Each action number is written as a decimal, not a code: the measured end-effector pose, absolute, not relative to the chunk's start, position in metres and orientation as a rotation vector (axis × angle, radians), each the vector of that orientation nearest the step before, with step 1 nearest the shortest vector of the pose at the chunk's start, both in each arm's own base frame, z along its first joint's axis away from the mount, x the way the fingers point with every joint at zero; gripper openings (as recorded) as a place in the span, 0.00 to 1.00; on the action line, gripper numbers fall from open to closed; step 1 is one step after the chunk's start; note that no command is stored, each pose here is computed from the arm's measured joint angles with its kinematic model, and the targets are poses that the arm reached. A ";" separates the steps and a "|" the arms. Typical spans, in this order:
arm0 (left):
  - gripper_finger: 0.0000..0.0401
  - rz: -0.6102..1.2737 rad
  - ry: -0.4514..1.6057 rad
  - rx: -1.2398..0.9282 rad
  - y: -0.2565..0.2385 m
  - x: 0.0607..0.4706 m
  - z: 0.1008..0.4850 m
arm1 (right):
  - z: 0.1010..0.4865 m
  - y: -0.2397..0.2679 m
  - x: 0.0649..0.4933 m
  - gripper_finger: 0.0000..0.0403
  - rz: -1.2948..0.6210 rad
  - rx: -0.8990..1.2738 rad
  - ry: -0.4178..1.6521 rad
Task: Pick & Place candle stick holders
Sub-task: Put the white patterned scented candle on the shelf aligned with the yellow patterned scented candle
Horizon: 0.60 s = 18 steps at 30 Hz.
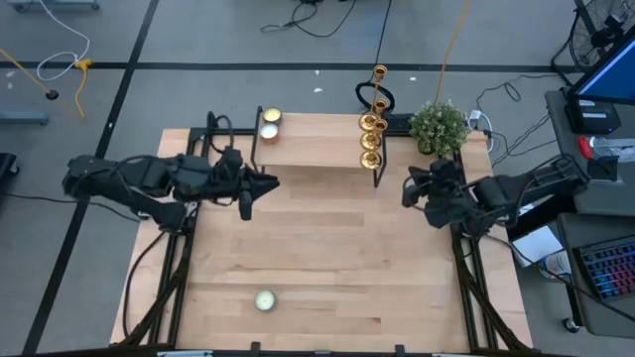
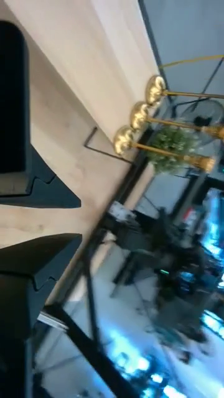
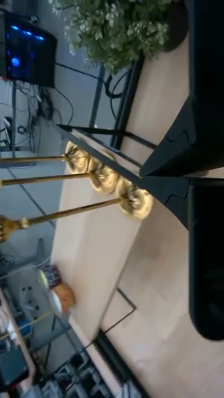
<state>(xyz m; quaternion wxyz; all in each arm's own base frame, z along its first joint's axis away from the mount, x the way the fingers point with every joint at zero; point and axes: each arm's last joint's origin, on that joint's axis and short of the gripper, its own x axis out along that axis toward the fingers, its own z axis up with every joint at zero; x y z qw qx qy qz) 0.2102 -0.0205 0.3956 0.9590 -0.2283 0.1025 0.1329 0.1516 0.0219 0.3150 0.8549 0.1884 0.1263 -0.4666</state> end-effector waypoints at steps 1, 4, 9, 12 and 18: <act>0.20 0.262 0.240 -0.444 -0.017 0.210 0.393 | 0.316 0.021 0.152 0.00 -0.981 0.405 0.254; 0.20 0.209 0.337 -0.398 -0.007 0.210 0.386 | 0.321 0.019 0.155 0.00 -0.944 0.392 0.259; 0.20 0.139 0.405 -0.455 0.003 0.208 0.382 | 0.331 0.017 0.162 0.00 -0.829 0.376 0.271; 0.20 0.164 0.406 -0.497 0.007 0.208 0.381 | 0.335 0.015 0.164 0.00 -0.787 0.331 0.278; 0.20 0.233 0.387 -0.495 0.012 0.208 0.381 | 0.333 0.007 0.160 0.00 -0.770 0.191 0.366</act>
